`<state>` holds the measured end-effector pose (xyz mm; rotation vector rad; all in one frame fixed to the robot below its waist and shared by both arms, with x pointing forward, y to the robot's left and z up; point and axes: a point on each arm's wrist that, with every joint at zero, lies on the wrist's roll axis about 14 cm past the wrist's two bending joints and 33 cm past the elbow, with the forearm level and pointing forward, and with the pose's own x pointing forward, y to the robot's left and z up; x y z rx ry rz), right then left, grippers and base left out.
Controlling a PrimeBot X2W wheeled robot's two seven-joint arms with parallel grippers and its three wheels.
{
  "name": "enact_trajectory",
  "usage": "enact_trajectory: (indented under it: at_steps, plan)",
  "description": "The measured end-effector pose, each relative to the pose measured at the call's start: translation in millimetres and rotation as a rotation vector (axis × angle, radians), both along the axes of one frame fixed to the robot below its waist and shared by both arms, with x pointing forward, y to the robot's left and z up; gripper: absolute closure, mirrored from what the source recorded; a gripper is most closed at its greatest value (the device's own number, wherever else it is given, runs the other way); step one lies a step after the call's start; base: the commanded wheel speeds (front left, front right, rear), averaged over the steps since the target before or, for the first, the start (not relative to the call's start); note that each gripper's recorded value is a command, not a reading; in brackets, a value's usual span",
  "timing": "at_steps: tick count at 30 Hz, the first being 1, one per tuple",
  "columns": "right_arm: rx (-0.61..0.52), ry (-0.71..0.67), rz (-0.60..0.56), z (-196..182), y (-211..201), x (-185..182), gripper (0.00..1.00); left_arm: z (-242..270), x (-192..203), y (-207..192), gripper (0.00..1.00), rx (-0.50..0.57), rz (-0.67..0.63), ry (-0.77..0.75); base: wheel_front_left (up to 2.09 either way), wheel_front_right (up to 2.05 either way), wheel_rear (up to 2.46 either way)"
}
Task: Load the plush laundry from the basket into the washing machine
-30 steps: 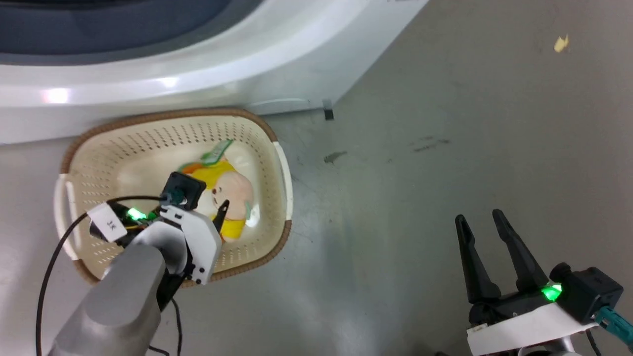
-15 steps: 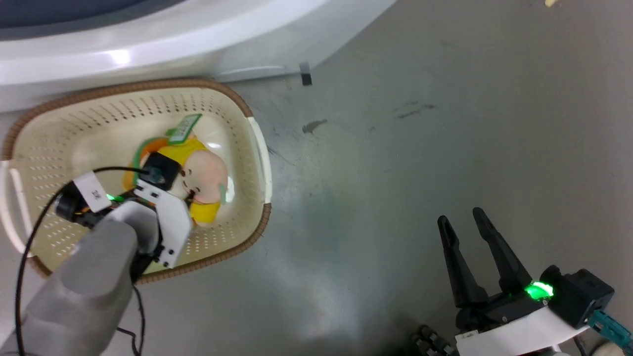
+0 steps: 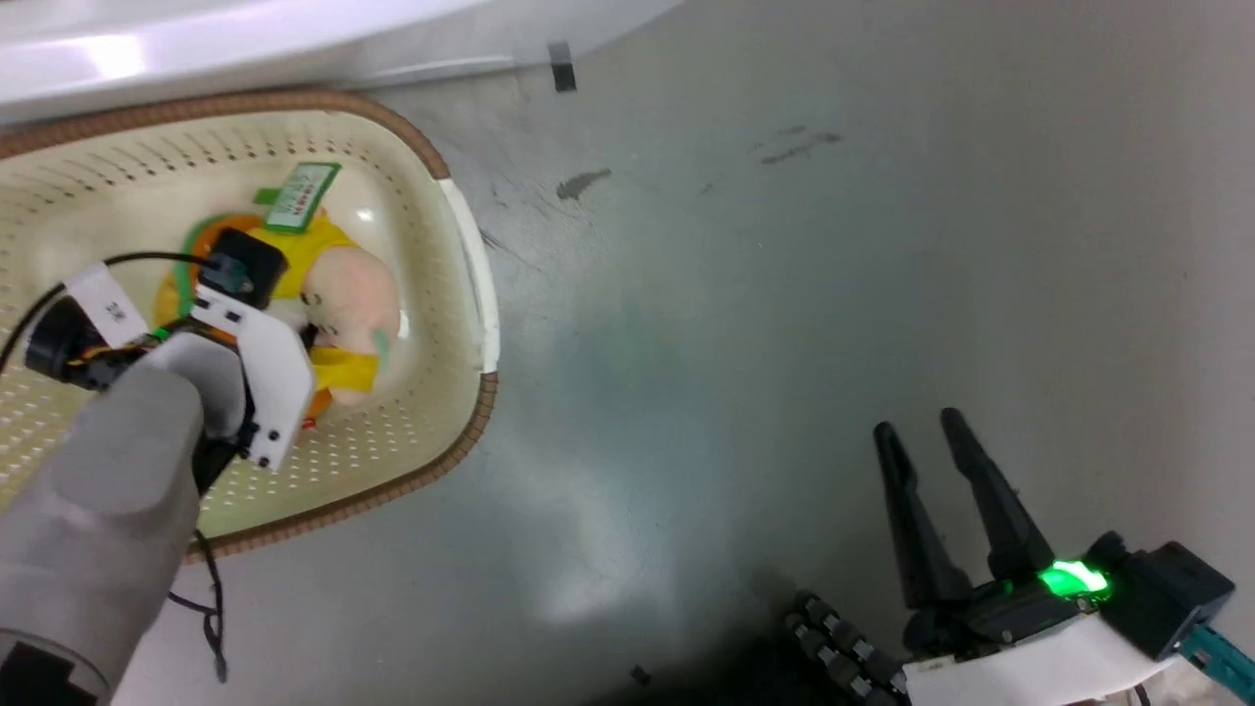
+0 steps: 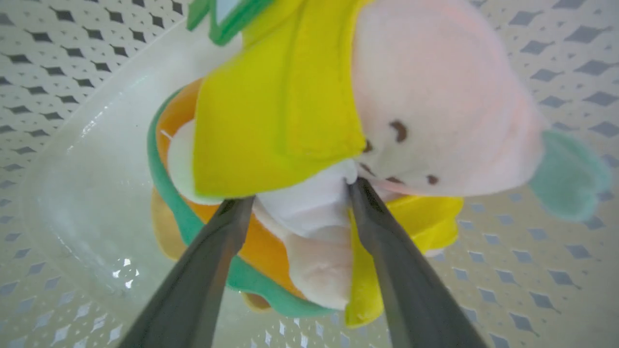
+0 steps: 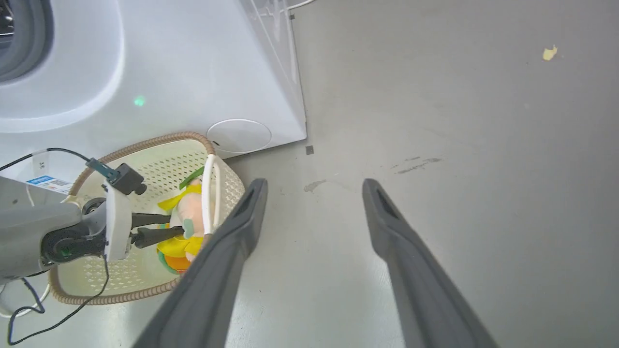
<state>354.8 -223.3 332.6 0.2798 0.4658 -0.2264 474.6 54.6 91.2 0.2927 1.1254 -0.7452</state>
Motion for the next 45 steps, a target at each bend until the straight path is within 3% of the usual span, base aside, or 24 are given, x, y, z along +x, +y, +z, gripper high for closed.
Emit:
enact_trajectory:
  at_steps: [1, 2, 12, 20, 25, 36, 45]
  plan:
    - [0.001, 0.004, -0.008, -1.4, -1.4, -0.9, 0.0, -4.0, -0.3, 0.0, 0.58, 0.003, -0.001, 0.008, 0.0, 0.0, 0.0]
    - [0.001, 0.008, -0.015, -2.7, -2.7, -1.9, 0.0, -7.6, -0.6, -0.9, 1.0, 0.002, 0.0, 0.014, 0.0, 0.0, 0.0]
    - [0.002, 0.021, -0.058, -6.8, -10.1, -6.6, 0.0, -30.6, 10.9, -5.5, 1.0, -0.011, 0.01, 0.026, 0.0, 0.0, 0.0]
    - [-0.044, -0.067, -0.066, 17.5, -25.0, 3.0, 0.0, 1.0, 10.3, -0.4, 1.0, -0.011, 0.047, -0.006, 0.0, 0.0, 0.0]
    - [-0.077, -0.138, -0.042, 40.1, -27.5, 8.4, 0.0, 41.4, 9.9, 12.2, 1.0, -0.009, 0.082, -0.068, 0.0, 0.0, 0.0]
    - [-0.099, -0.33, 0.044, 98.0, -9.6, 20.0, 0.0, 156.4, 12.0, 13.0, 1.0, -0.19, 0.177, -0.353, 0.0, 0.0, 0.0]
    - [-0.091, -0.432, 0.091, 129.7, 5.7, 14.8, 0.0, 268.4, 23.9, 28.4, 1.0, -0.372, 0.357, -0.616, 0.0, 0.0, 0.0]
